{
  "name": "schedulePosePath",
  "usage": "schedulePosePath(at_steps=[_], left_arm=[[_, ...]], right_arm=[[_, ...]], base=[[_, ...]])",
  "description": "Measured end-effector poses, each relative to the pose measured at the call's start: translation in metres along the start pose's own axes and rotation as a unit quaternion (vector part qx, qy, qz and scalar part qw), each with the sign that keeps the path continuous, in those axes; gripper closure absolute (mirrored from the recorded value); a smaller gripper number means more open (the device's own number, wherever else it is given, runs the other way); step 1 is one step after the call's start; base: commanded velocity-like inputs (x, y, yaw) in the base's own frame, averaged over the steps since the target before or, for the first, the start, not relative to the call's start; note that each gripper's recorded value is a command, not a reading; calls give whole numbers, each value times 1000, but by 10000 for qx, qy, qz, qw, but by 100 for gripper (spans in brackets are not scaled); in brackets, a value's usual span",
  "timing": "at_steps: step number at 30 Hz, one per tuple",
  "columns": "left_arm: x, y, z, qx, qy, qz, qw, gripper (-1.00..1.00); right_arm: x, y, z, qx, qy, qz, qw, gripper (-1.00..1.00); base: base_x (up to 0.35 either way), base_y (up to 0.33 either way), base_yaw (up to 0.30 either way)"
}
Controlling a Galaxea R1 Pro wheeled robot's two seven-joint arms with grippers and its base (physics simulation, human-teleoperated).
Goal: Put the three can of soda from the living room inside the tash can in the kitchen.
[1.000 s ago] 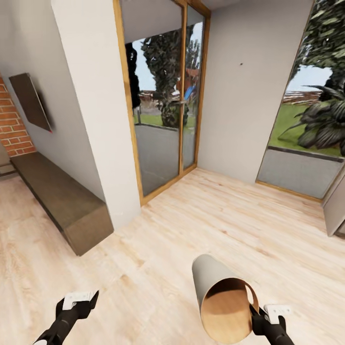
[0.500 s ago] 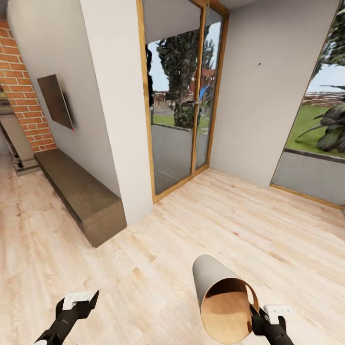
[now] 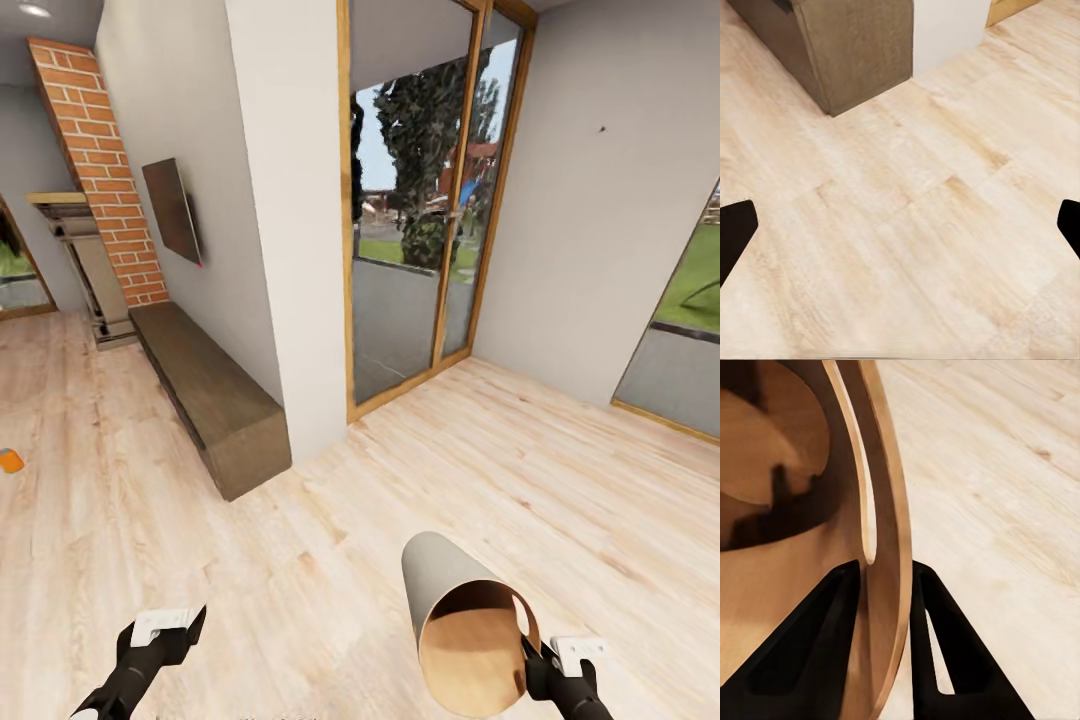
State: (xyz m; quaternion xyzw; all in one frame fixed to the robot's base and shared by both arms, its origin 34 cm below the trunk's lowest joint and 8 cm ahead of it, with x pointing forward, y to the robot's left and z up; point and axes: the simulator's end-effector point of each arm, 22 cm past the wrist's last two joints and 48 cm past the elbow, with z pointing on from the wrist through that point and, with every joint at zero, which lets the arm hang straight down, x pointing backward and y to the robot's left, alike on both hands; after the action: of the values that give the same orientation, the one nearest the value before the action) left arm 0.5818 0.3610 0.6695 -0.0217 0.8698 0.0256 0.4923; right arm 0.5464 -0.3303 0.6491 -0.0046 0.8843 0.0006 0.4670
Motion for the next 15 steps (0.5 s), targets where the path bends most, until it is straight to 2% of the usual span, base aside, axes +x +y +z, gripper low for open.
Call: schedulePosePath(at_steps=[9,12,15], left_arm=[[-1,0,0,2,-5,-5,10000,-100],[-1,0,0,0,-6,-4,10000,-100],[2,-8,3,11,63,-32,10000,-100]], right_arm=[[0,0,0,-3,0,-2,10000,100],[0,0,0,-6,3,-4,10000,100],[6,5,4,43,108,-65,9999,100]], base=[[0,-306,256],[0,-309,97],[0,0,0]])
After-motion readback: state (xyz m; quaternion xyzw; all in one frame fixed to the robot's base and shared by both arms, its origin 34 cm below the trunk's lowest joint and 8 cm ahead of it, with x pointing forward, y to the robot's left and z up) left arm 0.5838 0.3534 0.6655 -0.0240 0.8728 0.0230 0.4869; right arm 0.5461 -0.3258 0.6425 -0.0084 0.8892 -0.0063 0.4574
